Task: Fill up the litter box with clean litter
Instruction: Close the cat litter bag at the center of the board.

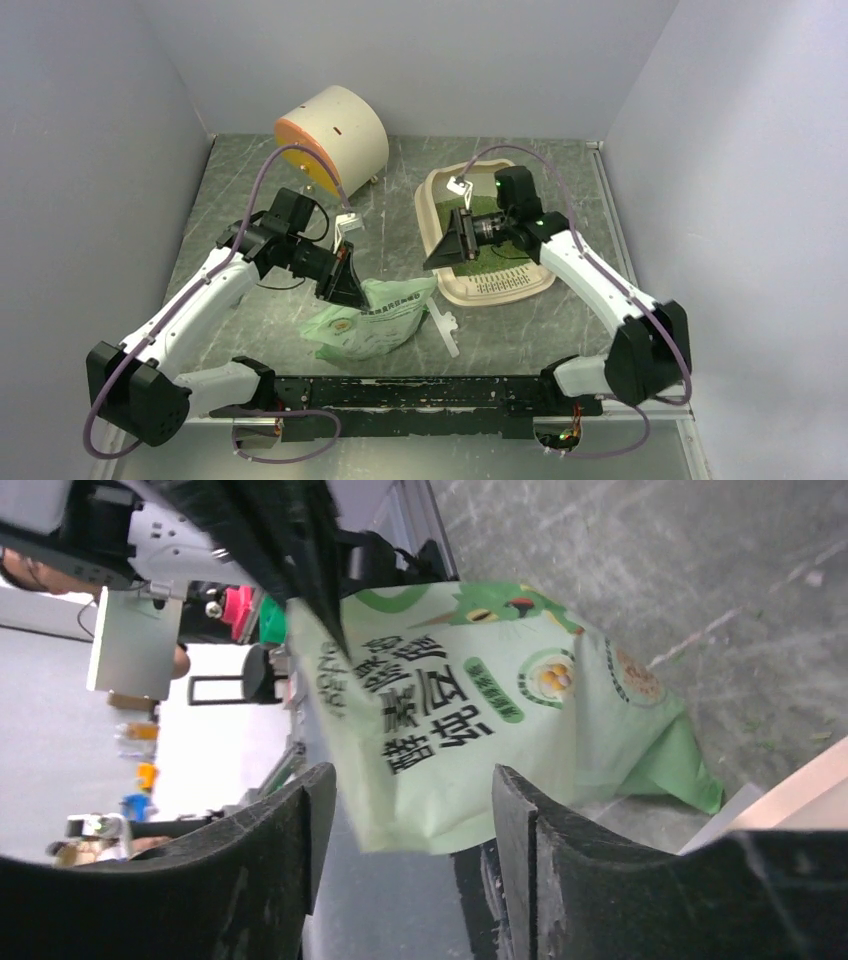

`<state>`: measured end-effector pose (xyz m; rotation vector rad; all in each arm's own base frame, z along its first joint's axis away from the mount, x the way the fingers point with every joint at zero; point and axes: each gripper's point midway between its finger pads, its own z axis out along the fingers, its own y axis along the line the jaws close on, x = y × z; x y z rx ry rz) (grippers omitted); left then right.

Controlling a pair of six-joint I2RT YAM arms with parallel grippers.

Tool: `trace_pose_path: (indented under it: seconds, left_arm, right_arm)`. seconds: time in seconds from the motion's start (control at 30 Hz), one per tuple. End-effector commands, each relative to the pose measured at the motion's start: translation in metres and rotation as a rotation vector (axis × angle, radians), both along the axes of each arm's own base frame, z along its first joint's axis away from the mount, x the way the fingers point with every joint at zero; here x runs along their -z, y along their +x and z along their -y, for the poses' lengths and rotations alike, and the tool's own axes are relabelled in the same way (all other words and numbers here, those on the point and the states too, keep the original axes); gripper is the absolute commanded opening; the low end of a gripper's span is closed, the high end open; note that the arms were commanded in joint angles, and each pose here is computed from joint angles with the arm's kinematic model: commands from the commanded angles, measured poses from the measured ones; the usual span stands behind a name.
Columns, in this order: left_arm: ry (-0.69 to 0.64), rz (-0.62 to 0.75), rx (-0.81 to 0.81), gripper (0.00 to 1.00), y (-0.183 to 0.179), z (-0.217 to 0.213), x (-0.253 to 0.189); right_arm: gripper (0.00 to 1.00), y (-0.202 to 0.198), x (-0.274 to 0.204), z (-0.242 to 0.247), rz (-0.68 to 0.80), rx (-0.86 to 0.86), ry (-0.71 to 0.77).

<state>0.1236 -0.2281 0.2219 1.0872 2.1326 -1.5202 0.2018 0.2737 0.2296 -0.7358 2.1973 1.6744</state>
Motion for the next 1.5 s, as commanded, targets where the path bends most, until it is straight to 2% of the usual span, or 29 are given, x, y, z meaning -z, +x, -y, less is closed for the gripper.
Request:
trace_pose_path:
  seconds: [0.0,0.07,0.17,0.23,0.43,0.47,0.53,0.57,0.6,0.67,0.73,0.87,1.03,1.17,1.33,1.37,1.47]
  left_arm:
    - [-0.063,-0.059,0.034,0.05,-0.006,-0.002,-0.012]
    - [-0.102,-0.077,0.036,0.05,-0.005,0.0,-0.016]
    - [-0.129,-0.087,0.032,0.05,-0.003,0.002,-0.019]
    - [-0.135,-0.089,0.033,0.05,-0.003,0.002,-0.021]
    - [-0.13,-0.089,0.006,0.05,-0.001,0.003,-0.019]
    - [-0.132,-0.083,-0.001,0.05,0.0,0.003,-0.019]
    - [-0.128,-0.074,-0.019,0.05,0.004,0.004,-0.02]
    - [-0.124,-0.058,-0.027,0.13,0.006,0.004,-0.021]
    - [-0.121,-0.042,-0.035,0.2,0.009,0.004,-0.022]
    - [-0.115,0.0,-0.055,0.31,0.016,0.005,-0.026]
    - [-0.137,0.017,-0.068,0.37,0.02,0.008,-0.035]
    - [-0.167,0.037,-0.068,0.51,0.027,0.012,-0.042]
    - [-0.161,0.048,-0.059,0.55,0.037,0.017,-0.041]
    - [-0.16,0.048,-0.036,0.51,0.042,0.024,-0.039]
    - [-0.145,-0.02,0.058,0.09,0.024,0.029,-0.023]
    - [-0.137,-0.034,0.063,0.05,0.021,0.027,-0.019]
    - [-0.165,-0.085,0.074,0.05,0.007,0.022,-0.017]
  right_arm:
    - [0.68,-0.007,-0.041,0.007,0.207,-0.002,0.119]
    - [0.74,-0.014,-0.042,0.009,0.272,-0.026,0.153]
    - [0.9,-0.024,-0.034,0.01,0.339,-0.048,0.186]
    - [0.94,-0.021,-0.025,0.006,0.349,-0.026,0.19]
    - [0.95,-0.023,-0.007,-0.011,0.301,-0.066,0.18]
    - [0.86,-0.023,-0.008,-0.013,0.287,-0.071,0.194]
    - [0.47,-0.026,-0.012,-0.016,0.24,-0.088,0.239]
    - [0.26,-0.024,-0.012,-0.018,0.201,-0.072,0.24]
    - [0.15,-0.021,-0.008,-0.019,0.157,-0.05,0.226]
    - [0.0,-0.019,0.003,-0.02,0.079,-0.037,0.188]
    - [0.0,-0.019,0.013,-0.018,0.038,-0.013,0.165]
    - [0.0,-0.021,0.005,-0.02,0.006,0.012,0.218]
    - [0.0,-0.023,-0.009,-0.019,0.002,0.023,0.25]
    - [0.0,-0.024,-0.017,-0.019,0.009,0.008,0.244]
    - [0.0,-0.021,-0.018,-0.016,-0.014,0.024,0.215]
    - [0.0,-0.018,-0.017,-0.014,-0.03,0.037,0.209]
    - [0.0,-0.009,-0.009,-0.007,-0.117,0.081,0.196]
